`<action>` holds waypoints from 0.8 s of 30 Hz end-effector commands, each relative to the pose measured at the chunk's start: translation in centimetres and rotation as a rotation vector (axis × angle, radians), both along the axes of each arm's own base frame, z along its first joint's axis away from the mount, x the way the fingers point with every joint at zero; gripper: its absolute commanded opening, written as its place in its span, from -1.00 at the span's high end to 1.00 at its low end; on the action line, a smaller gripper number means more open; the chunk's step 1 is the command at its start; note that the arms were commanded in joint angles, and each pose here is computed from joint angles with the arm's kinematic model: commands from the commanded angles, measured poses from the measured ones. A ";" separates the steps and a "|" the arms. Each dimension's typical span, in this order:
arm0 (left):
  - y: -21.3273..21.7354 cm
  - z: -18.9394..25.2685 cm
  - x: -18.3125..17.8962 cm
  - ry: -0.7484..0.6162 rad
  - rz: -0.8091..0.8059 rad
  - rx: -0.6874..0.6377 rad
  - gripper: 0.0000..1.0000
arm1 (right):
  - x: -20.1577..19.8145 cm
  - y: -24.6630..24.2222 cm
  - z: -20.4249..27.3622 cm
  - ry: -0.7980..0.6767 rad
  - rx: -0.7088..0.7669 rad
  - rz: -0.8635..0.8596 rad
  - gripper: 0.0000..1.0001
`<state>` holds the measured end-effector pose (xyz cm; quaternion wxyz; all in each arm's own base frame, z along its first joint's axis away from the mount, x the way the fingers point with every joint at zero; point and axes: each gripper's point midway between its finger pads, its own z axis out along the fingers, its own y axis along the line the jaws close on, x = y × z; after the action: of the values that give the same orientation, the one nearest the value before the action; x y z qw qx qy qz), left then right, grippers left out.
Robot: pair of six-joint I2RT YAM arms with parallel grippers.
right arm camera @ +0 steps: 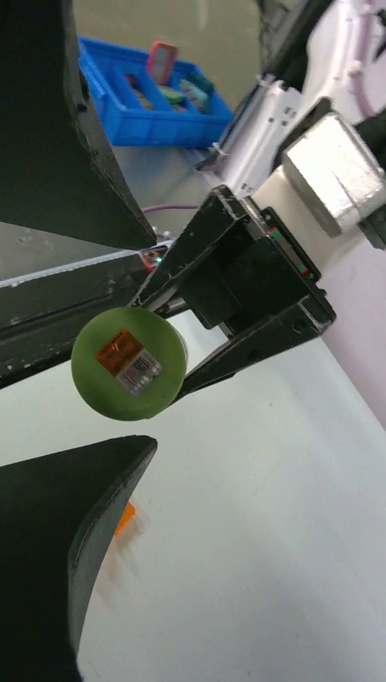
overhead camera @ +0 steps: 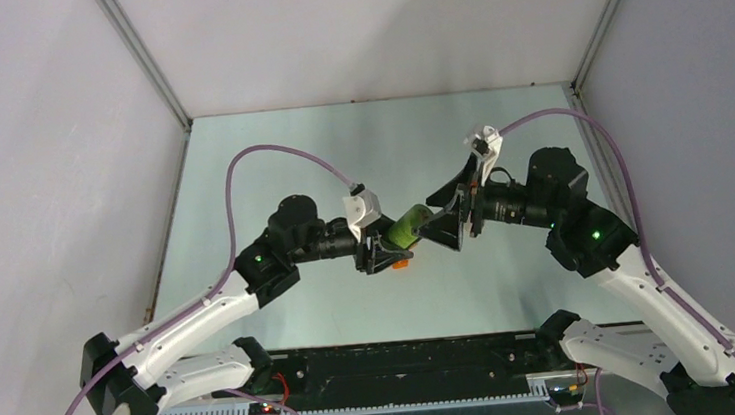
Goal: Sort the pills into containers
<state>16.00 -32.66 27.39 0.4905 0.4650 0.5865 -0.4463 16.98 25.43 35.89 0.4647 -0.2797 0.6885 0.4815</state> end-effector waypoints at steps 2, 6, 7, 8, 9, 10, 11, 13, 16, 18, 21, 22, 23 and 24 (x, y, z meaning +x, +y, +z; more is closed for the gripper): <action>-0.7 4.1 -3.2 -0.064 -0.205 -0.074 1.00 | -1.4 0.1 -0.3 -0.105 -0.039 0.118 -0.68; -0.5 4.8 -3.9 -0.075 -0.238 -0.090 1.00 | -0.8 0.3 0.1 -0.115 -0.033 0.105 -0.58; -0.5 4.9 -3.9 -0.076 -0.242 -0.091 1.00 | -0.9 0.4 0.2 -0.116 -0.033 0.110 -0.53; -0.6 5.0 -4.0 -0.079 -0.246 -0.093 1.00 | -0.8 0.5 0.2 -0.113 -0.035 0.111 -0.49; -0.6 5.0 -4.1 -0.079 -0.253 -0.093 1.00 | -0.7 0.5 0.1 -0.110 -0.037 0.109 -0.41; -0.6 5.2 -4.2 -0.082 -0.260 -0.096 1.00 | -0.6 0.6 0.0 -0.104 -0.041 0.109 -0.34; -0.7 5.2 -4.2 -0.081 -0.264 -0.095 1.00 | -0.5 0.6 -0.1 -0.100 -0.042 0.105 -0.19; -0.7 5.2 -4.1 -0.081 -0.264 -0.095 1.00 | -0.2 0.7 -0.2 -0.083 -0.043 0.094 0.05; -0.8 5.4 -3.9 -0.081 -0.251 -0.098 1.00 | 0.5 0.9 -0.3 -0.049 -0.040 0.067 0.33; -0.7 5.5 -3.6 -0.084 -0.230 -0.100 1.00 | 1.1 1.0 -0.3 -0.025 -0.035 0.034 0.45; -0.7 5.5 -2.9 -0.088 -0.187 -0.100 1.00 | 2.3 0.9 -0.3 0.024 -0.021 -0.040 0.64; -0.7 5.6 -2.4 -0.090 -0.160 -0.100 1.00 | 3.3 0.6 -0.3 0.034 -0.018 -0.101 0.69; -0.7 5.7 -2.1 -0.091 -0.140 -0.103 1.00 | 3.8 0.4 -0.3 0.076 0.000 -0.146 0.73; -0.6 5.6 -1.4 -0.091 -0.098 -0.101 1.00 | 5.2 -0.2 -0.5 0.096 0.002 -0.245 0.78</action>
<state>14.54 -32.76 27.47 0.4483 0.4894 0.5807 -0.4716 17.15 26.56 34.38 0.4292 -0.2985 0.6991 0.4879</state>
